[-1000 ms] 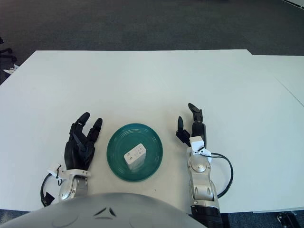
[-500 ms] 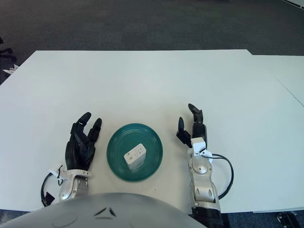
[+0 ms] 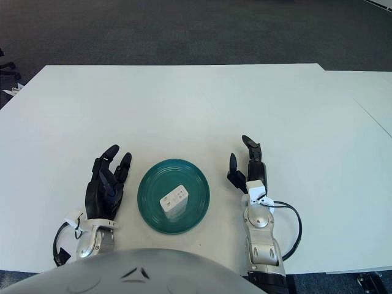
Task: Put the charger into the plate.
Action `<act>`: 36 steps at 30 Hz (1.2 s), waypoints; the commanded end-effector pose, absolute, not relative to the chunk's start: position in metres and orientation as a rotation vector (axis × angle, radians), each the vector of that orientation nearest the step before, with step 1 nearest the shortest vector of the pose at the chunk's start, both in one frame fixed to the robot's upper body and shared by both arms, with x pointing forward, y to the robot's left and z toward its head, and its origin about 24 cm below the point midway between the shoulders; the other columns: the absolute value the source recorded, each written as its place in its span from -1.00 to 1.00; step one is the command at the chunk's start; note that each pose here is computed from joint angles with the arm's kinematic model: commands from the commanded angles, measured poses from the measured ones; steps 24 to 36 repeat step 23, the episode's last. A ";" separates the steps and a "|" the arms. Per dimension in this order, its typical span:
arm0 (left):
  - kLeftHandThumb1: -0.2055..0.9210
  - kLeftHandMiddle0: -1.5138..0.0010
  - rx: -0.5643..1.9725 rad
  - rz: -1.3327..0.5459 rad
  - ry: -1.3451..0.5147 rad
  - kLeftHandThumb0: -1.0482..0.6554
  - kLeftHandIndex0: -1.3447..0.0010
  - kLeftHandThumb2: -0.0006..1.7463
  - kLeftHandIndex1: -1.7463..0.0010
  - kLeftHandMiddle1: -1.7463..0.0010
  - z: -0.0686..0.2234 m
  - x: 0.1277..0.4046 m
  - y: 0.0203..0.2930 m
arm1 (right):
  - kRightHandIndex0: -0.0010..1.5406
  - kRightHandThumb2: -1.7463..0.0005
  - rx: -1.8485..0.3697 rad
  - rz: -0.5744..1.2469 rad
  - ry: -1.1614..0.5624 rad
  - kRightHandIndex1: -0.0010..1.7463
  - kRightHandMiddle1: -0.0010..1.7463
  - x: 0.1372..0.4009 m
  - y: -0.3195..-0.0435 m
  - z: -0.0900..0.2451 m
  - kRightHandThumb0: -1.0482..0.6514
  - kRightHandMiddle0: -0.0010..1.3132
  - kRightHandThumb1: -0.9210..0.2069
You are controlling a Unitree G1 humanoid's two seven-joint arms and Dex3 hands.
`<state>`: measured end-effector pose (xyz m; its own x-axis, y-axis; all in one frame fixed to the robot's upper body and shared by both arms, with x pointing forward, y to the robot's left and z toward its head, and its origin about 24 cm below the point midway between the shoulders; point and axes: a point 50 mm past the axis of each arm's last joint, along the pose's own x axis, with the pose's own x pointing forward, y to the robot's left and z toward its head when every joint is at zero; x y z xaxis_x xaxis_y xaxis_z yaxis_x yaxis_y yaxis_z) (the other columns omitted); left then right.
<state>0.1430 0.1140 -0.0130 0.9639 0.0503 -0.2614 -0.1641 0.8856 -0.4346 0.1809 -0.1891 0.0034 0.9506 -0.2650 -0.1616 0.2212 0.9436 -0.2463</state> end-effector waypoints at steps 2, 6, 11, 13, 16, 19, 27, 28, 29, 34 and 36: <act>1.00 0.42 -0.499 0.154 0.363 -0.84 0.77 -0.13 -0.10 0.91 -0.028 0.133 0.107 | -0.76 -0.01 -0.198 -0.238 0.475 -0.99 -0.31 0.150 -0.191 -0.037 -0.54 -1.00 -1.00; 1.00 0.43 -0.516 0.161 0.371 -0.81 0.75 -0.16 -0.11 0.92 -0.028 0.133 0.106 | -0.76 -0.01 -0.206 -0.236 0.479 -0.99 -0.31 0.150 -0.192 -0.037 -0.53 -1.00 -1.00; 1.00 0.46 -0.505 0.146 0.369 -0.79 0.77 -0.16 -0.09 0.94 -0.026 0.133 0.105 | -0.76 -0.02 -0.211 -0.234 0.485 -0.99 -0.31 0.149 -0.193 -0.037 -0.53 -1.00 -1.00; 1.00 0.47 -0.496 0.144 0.369 -0.79 0.78 -0.16 -0.08 0.95 -0.026 0.133 0.105 | -0.77 -0.02 -0.212 -0.235 0.486 -1.00 -0.31 0.149 -0.193 -0.037 -0.53 -1.00 -1.00; 1.00 0.48 -0.479 0.144 0.370 -0.80 0.79 -0.15 -0.07 0.95 -0.026 0.133 0.104 | -0.77 -0.03 -0.213 -0.235 0.487 -1.00 -0.31 0.149 -0.193 -0.037 -0.53 -1.00 -1.00; 1.00 0.50 -0.454 0.144 0.367 -0.80 0.82 -0.14 -0.05 0.97 -0.026 0.133 0.102 | -0.78 -0.03 -0.215 -0.235 0.489 -1.00 -0.31 0.149 -0.194 -0.037 -0.53 -1.00 -1.00; 1.00 0.52 -0.436 0.141 0.364 -0.82 0.86 -0.14 -0.02 0.98 -0.026 0.133 0.101 | -0.79 -0.02 -0.218 -0.236 0.492 -1.00 -0.30 0.149 -0.194 -0.037 -0.53 -1.00 -1.00; 1.00 0.52 -0.436 0.141 0.364 -0.82 0.86 -0.14 -0.02 0.98 -0.026 0.133 0.101 | -0.79 -0.02 -0.218 -0.236 0.492 -1.00 -0.30 0.149 -0.194 -0.037 -0.53 -1.00 -1.00; 1.00 0.52 -0.436 0.141 0.364 -0.82 0.86 -0.14 -0.02 0.98 -0.026 0.133 0.101 | -0.79 -0.02 -0.218 -0.236 0.492 -1.00 -0.30 0.149 -0.194 -0.037 -0.53 -1.00 -1.00; 1.00 0.52 -0.436 0.141 0.364 -0.82 0.86 -0.14 -0.02 0.98 -0.026 0.133 0.101 | -0.79 -0.02 -0.218 -0.236 0.492 -1.00 -0.30 0.149 -0.194 -0.037 -0.53 -1.00 -1.00; 1.00 0.52 -0.436 0.141 0.364 -0.82 0.86 -0.14 -0.02 0.98 -0.026 0.133 0.101 | -0.79 -0.02 -0.218 -0.236 0.492 -1.00 -0.30 0.149 -0.194 -0.037 -0.53 -1.00 -1.00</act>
